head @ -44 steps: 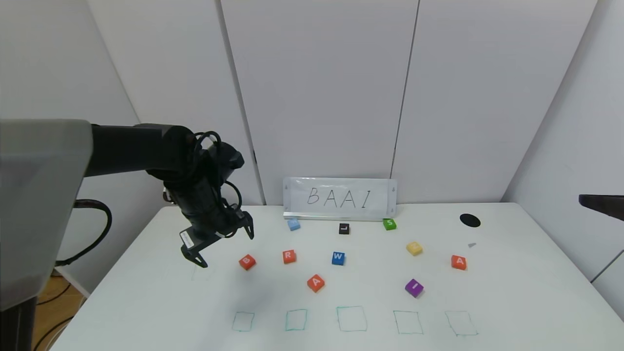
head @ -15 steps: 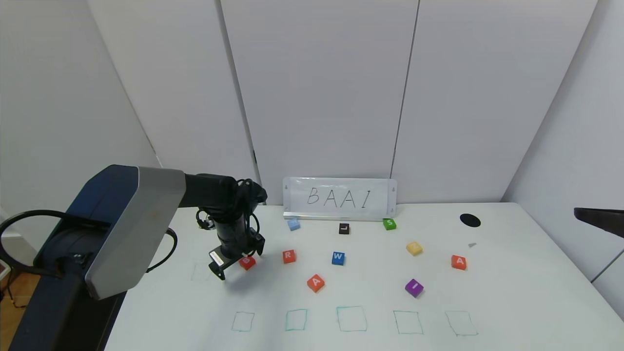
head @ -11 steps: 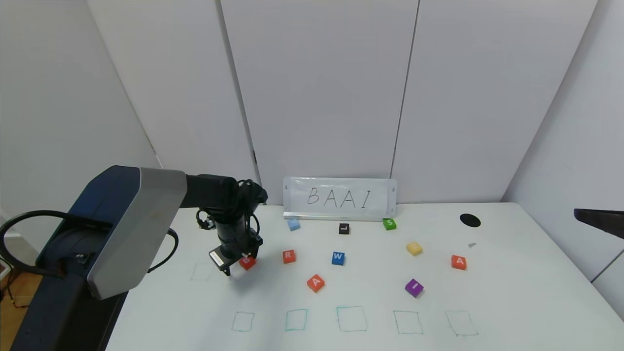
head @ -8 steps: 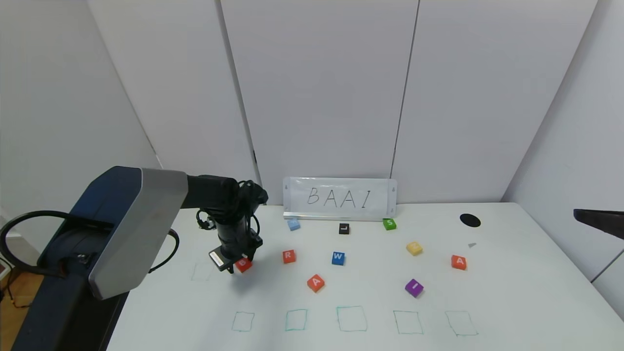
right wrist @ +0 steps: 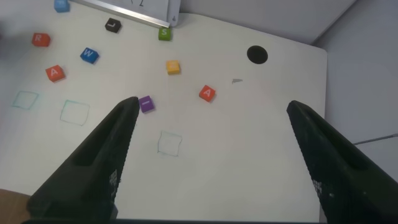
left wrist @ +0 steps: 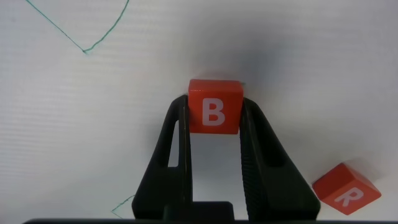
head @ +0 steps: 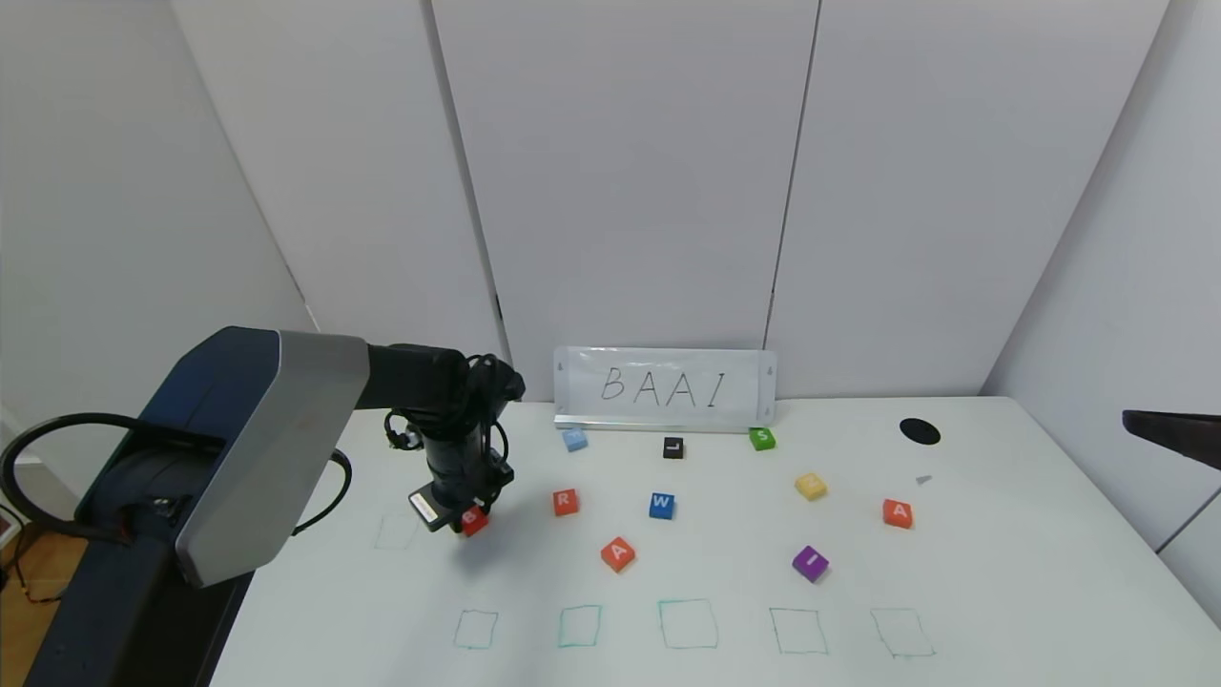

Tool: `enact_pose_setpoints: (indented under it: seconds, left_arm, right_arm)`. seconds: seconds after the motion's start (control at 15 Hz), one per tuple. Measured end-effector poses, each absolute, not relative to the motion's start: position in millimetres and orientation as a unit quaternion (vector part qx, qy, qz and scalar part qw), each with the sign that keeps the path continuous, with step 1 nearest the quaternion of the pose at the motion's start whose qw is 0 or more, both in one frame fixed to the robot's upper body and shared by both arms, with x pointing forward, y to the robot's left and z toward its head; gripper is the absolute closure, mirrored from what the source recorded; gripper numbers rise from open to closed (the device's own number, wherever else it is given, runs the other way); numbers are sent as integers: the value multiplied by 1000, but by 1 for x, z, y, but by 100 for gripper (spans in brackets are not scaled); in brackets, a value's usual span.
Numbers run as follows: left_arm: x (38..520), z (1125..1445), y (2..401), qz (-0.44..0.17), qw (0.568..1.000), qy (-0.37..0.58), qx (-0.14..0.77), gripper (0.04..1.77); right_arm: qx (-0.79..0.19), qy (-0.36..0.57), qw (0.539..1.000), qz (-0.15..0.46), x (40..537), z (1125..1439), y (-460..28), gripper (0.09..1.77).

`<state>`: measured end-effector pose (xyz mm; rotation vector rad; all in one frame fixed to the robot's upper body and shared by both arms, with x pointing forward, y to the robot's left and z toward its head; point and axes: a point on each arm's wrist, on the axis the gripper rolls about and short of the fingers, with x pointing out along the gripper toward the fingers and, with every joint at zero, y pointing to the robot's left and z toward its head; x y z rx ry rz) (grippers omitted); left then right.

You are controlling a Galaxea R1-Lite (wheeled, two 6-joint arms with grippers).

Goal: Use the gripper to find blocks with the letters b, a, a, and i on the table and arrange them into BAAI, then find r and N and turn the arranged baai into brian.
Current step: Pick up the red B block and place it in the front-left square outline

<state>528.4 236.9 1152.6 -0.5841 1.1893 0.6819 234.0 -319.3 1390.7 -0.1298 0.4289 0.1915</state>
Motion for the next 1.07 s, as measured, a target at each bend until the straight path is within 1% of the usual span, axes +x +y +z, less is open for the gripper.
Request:
enact_pose_setpoints:
  seconds: [0.2, 0.4, 0.53, 0.8, 1.07]
  left_arm:
    - [529, 1155, 237, 309, 737, 539, -267, 130]
    - [525, 1168, 236, 294, 745, 543, -254, 130]
    - [516, 1177, 236, 262, 749, 565, -223, 130]
    - [484, 1195, 241, 172, 753, 613, -165, 130]
    - [449, 1193, 242, 79, 785, 609, -84, 130]
  right_arm:
    - [-65, 213, 970, 95, 234, 1391, -319, 15]
    - [-65, 213, 970, 97, 234, 1390, -319, 15]
    - [-66, 214, 970, 99, 234, 1390, -318, 15]
    - [-67, 214, 969, 103, 233, 1389, -317, 15]
    - [-73, 215, 969, 93, 233, 1388, -315, 15]
